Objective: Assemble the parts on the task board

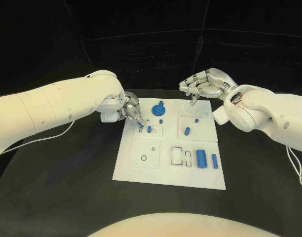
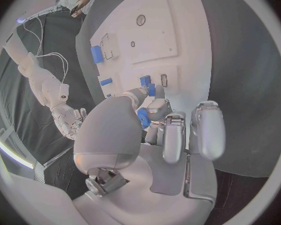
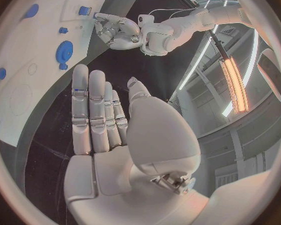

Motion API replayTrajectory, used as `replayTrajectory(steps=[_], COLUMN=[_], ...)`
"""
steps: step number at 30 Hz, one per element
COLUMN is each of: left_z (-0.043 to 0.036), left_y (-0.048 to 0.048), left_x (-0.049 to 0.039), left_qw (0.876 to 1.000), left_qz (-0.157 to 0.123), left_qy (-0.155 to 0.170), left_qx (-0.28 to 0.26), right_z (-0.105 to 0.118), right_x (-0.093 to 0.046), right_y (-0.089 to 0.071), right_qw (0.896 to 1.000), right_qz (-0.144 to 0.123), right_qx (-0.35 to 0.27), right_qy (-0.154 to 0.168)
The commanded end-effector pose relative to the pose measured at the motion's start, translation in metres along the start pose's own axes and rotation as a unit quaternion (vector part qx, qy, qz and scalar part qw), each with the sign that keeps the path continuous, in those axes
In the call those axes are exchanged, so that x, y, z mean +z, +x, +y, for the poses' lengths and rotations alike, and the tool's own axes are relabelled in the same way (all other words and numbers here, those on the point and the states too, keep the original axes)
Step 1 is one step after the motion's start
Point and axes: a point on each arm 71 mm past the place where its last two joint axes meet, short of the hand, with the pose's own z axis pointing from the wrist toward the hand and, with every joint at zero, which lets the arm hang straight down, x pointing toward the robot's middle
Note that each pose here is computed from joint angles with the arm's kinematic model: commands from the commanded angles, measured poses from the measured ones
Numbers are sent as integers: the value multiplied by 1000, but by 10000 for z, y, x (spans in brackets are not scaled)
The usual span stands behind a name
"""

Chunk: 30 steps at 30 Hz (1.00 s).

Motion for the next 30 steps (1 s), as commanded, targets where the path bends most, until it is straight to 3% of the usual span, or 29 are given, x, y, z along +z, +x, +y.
replayTrajectory(steps=[1, 15, 30], left_z=[-7, -57, -86], left_y=[-40, 110, 167], left_x=[11, 85, 101], left_qw=[998, 996, 996], left_qz=[-32, -24, -16], left_qy=[-24, -32, -31], left_qx=[45, 77, 84], right_z=[21, 26, 28], right_x=[4, 7, 11], right_y=[7, 14, 19], right_qw=[1000, 1000, 1000], right_qz=[2, 3, 4], right_qx=[0, -1, -2], right_qy=[-5, -6, -6])
